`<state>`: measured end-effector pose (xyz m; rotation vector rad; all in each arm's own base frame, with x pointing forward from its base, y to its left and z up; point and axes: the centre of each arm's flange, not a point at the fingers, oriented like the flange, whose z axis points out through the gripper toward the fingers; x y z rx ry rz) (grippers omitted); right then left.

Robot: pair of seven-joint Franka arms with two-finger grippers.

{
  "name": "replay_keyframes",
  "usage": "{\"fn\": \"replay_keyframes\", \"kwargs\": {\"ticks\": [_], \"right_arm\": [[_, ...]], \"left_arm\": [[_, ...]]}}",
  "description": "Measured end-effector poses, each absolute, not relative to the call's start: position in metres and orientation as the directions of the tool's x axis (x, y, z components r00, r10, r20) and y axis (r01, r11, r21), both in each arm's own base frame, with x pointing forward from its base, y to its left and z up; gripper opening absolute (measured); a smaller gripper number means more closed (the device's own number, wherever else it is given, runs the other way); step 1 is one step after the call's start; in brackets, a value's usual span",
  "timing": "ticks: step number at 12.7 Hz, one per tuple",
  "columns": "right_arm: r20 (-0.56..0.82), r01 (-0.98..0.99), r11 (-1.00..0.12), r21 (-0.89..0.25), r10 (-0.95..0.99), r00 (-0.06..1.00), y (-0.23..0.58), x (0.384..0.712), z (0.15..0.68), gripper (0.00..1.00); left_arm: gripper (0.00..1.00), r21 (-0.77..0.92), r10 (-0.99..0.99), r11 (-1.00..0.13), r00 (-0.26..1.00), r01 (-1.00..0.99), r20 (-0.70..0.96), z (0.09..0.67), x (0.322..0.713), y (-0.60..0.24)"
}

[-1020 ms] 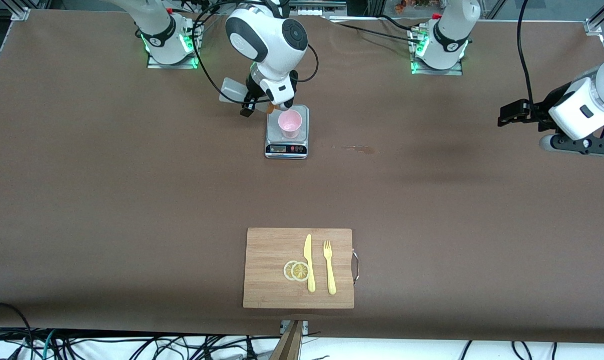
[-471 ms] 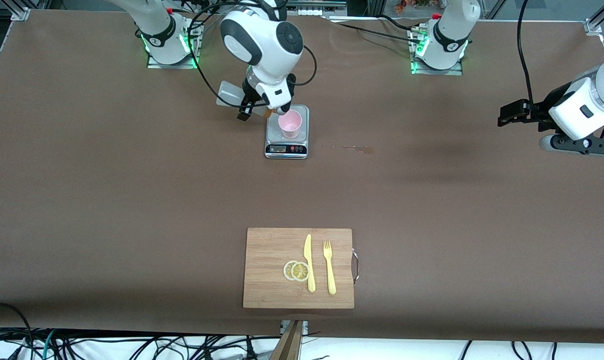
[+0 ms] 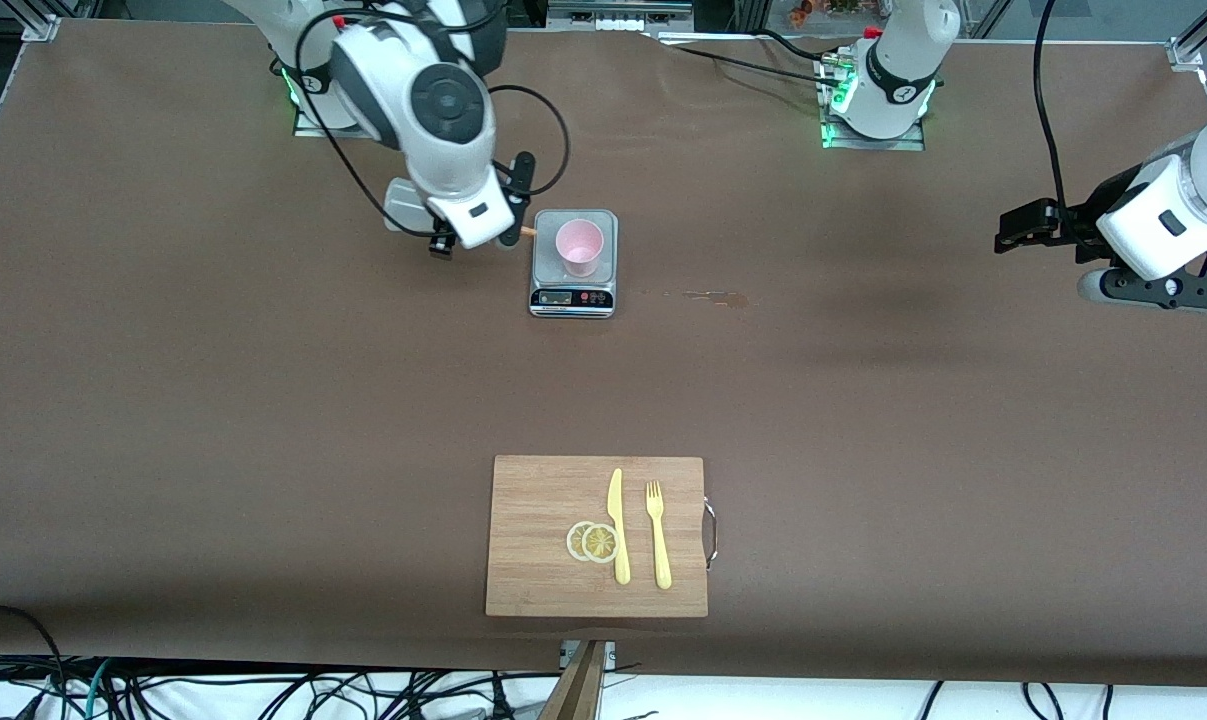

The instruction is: Add sauce to pink cup with both arms

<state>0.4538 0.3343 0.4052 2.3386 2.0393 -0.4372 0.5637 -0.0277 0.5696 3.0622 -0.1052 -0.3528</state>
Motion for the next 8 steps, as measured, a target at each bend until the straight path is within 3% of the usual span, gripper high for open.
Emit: {"fn": "replay_keyframes", "kwargs": {"ticks": [4,8], "right_arm": [[-0.023,0.966,-0.019,-0.257,1.0,0.014,0.265,0.503,0.422,0.26],[0.281,0.944,0.154,-0.292,0.957,-0.069,0.164,0.563,0.392,0.26]], "left_arm": [[1.0,0.065,-0.075,-0.996,0.972,-0.062,-0.225,0.57,0.564,-0.028],[1.0,0.065,-0.076,-0.996,0.971,-0.063,-0.225,0.57,0.564,-0.029]]}}
